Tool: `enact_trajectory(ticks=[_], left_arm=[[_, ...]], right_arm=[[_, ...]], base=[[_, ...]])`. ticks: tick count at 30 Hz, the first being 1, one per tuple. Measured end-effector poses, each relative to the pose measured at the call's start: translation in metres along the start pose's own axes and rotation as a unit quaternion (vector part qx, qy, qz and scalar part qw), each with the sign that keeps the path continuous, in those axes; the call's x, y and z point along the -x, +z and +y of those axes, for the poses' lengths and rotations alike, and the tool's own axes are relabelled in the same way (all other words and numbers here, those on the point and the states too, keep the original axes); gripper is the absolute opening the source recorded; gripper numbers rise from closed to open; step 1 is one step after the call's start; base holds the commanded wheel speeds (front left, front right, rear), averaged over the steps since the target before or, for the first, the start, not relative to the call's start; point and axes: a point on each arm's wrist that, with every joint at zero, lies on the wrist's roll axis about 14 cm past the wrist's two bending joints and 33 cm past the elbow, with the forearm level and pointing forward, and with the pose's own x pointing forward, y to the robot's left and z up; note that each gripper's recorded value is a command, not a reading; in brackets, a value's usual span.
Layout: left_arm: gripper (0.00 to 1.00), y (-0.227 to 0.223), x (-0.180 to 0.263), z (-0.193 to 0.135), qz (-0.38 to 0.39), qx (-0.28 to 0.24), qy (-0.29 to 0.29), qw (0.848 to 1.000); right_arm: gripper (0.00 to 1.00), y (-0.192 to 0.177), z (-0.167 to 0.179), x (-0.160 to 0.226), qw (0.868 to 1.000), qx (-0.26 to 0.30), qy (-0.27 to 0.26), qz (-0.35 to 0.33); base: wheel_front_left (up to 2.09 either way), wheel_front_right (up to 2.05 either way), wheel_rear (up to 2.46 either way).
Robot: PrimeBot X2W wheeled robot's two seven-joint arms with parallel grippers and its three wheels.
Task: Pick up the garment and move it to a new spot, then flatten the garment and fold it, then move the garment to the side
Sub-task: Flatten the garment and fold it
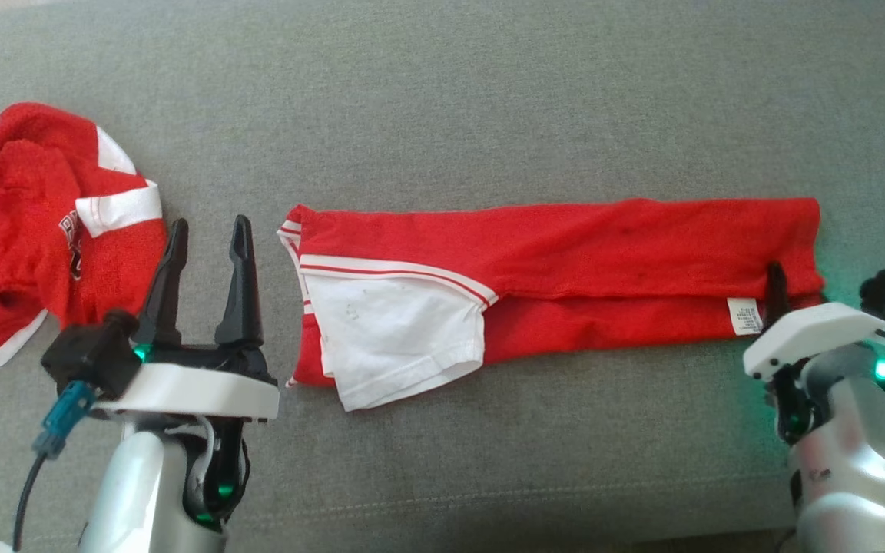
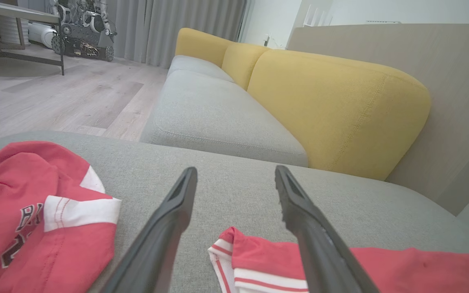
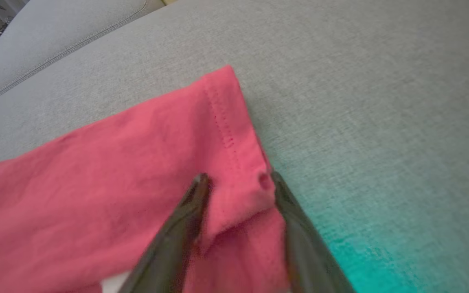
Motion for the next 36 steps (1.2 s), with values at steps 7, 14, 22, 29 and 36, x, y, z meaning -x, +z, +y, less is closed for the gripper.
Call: enact_trajectory(ticks=[7,14,22,29,36], left_arm=[[1.00,0.002,-0.002,0.000,-0.004,0.000,0.000,1.000],[1.00,0.007,-0.001,-0.003,-0.009,-0.001,-0.004,1.000],[1.00,0.012,0.001,-0.006,-0.016,0.000,-0.006,1.000],[1.00,0.018,0.005,-0.013,-0.023,0.004,-0.013,1.000],[1.00,0.018,0.009,-0.016,-0.022,0.007,-0.016,1.000]], right_arm=[[0.00,0.006,-0.007,0.002,1.000,0.024,-0.001,-0.013],[0.00,0.053,-0.076,0.013,0.991,0.088,-0.074,-0.075],[0.00,0.087,-0.073,0.019,0.981,0.106,-0.089,-0.134],[0.00,0.096,0.006,0.020,0.984,0.077,0.004,-0.162],[0.00,0.101,0.109,0.043,0.971,0.014,0.173,-0.164]], base=[[0.00,0.00,0.00],[0.00,0.00,0.00],[0.00,0.00,0.00],[0.00,0.00,0.00],[0.00,0.00,0.00]])
